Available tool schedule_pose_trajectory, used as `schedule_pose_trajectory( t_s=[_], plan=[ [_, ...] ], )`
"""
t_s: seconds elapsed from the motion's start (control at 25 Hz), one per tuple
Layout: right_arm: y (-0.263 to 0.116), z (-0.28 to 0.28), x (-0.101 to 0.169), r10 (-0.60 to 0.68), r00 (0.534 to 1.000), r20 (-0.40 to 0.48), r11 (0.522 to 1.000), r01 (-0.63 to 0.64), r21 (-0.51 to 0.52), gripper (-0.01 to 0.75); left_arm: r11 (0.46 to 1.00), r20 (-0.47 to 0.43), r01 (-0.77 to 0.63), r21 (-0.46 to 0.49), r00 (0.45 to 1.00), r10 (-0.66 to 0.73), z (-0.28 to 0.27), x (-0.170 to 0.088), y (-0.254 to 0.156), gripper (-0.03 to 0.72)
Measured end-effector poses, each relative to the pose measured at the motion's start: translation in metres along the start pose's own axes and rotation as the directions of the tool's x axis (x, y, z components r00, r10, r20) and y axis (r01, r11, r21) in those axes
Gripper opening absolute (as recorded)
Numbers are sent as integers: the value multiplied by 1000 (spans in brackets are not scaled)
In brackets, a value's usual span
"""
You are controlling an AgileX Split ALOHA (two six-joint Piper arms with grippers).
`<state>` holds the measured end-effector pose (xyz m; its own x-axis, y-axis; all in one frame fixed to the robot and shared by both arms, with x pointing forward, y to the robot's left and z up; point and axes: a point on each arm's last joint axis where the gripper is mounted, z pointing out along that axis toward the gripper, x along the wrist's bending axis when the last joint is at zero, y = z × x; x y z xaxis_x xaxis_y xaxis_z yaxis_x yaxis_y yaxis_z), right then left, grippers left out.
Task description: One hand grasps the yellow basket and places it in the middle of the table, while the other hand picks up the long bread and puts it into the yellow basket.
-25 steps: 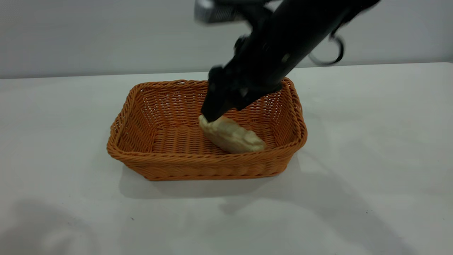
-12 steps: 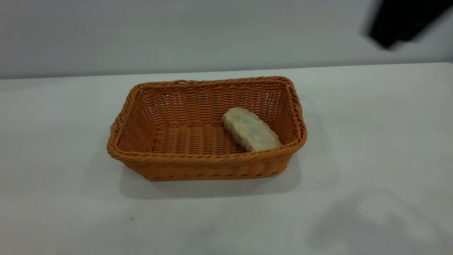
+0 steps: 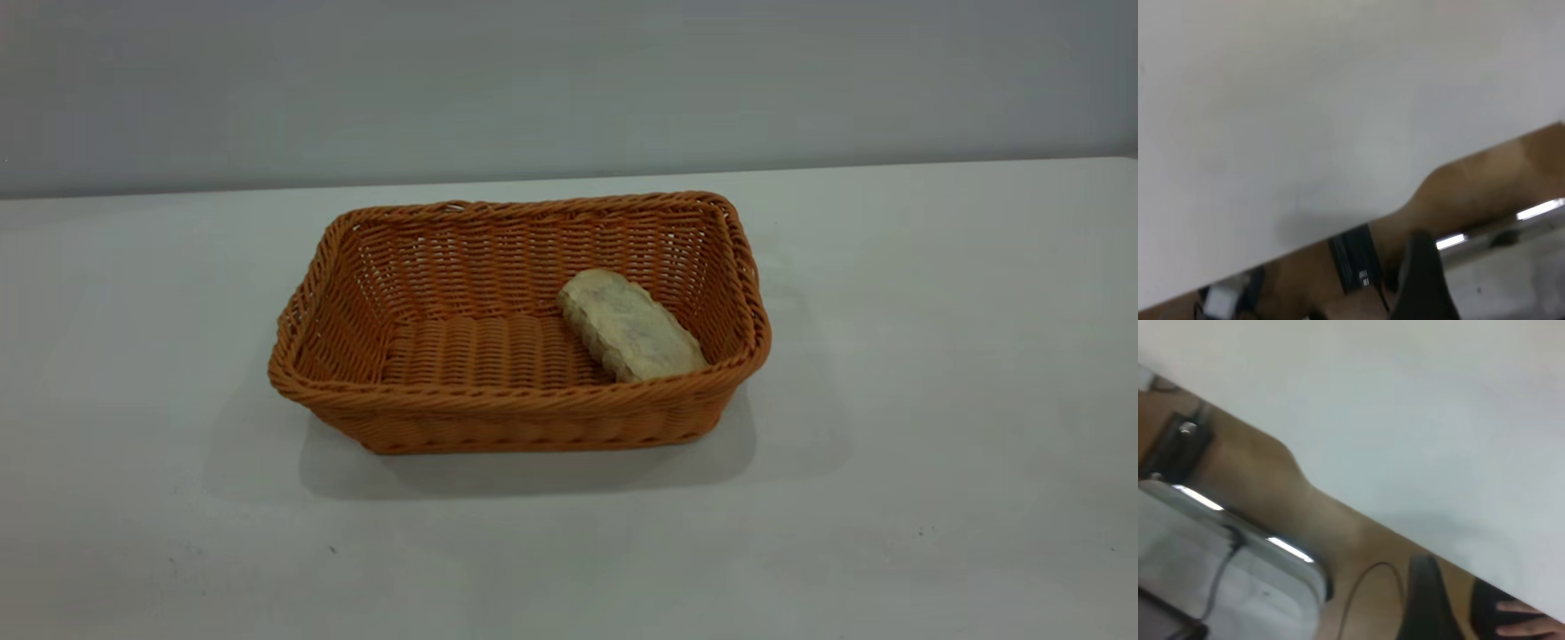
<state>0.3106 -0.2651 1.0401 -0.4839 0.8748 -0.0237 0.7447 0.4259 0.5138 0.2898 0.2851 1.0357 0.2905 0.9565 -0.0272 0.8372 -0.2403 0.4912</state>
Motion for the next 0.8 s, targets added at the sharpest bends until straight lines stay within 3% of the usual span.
schedule_pose_trajectory(
  t_s=[0.16, 0.4, 0.8],
  plan=[
    [-25, -4, 2, -7, 1000, 16, 999, 8, -51, 562, 998, 11, 1, -63, 1000, 0, -6, -3, -5, 584],
    [-35, -14, 3, -8, 1000, 29, 989, 12, -146, 561, 1000, 51, 13, -10, 999, -12, -1, -6, -13, 584],
    [-37, -15, 4, -8, 999, 31, 988, 13, -156, 561, 1000, 51, 14, -10, 999, -13, -1, -6, -13, 584]
  ],
)
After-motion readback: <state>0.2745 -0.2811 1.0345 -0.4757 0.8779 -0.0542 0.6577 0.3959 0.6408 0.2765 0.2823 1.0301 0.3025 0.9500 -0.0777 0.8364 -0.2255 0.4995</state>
